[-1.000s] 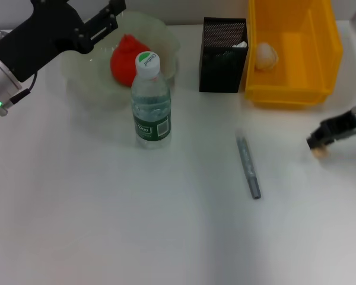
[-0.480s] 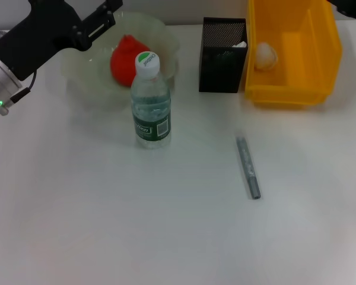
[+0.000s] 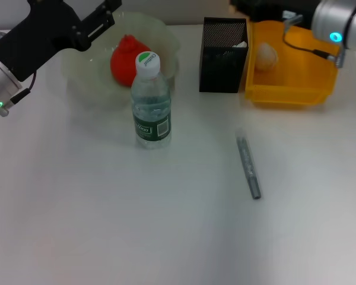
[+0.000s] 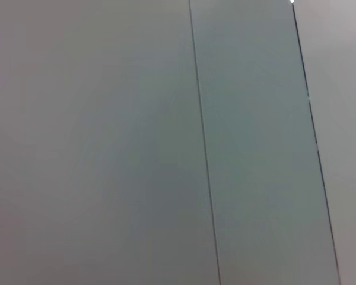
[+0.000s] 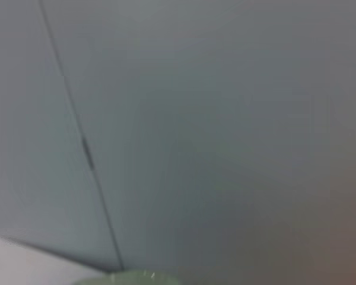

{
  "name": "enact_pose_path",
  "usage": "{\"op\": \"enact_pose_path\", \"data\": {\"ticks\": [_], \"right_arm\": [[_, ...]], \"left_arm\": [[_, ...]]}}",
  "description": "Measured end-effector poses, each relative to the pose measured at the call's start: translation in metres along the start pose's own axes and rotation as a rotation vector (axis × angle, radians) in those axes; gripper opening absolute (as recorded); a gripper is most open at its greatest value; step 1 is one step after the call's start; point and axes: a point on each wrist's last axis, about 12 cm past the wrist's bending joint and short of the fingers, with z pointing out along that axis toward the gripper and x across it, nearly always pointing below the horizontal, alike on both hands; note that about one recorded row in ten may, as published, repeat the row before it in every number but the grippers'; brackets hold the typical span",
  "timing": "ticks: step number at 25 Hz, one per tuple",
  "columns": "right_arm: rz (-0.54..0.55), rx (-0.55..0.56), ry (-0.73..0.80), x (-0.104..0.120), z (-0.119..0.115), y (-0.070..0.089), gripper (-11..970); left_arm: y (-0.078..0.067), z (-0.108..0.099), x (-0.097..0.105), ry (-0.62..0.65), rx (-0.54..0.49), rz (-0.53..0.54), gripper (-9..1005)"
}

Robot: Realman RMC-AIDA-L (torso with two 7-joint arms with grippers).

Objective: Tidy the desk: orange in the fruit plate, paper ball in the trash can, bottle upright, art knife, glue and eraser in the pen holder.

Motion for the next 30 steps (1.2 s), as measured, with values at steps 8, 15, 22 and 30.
{"op": "enact_pose_path", "data": {"ticks": [8, 15, 22, 30], "right_arm": [[-0.051, 0.023, 0.061, 0.005, 0.015, 0.01, 305], [-0.069, 0.023, 0.07, 0.007, 0.015, 0.011, 315], [-0.069, 0.019, 0.069, 0.006, 0.015, 0.011, 325], [-0.024, -0.099, 0.053, -0.012, 0.005, 0.021, 547]], "left_arm": [[0.001, -0.001, 0.001, -0.006, -0.014, 0.0, 667], [0.001, 0.0, 0.0, -0.008, -0.011, 0.002, 667], [0.002, 0.0, -0.001, -0.01, -0.008, 0.005, 667], [0.002, 0.0, 0.0, -0.006, -0.012, 0.004, 667]]}}
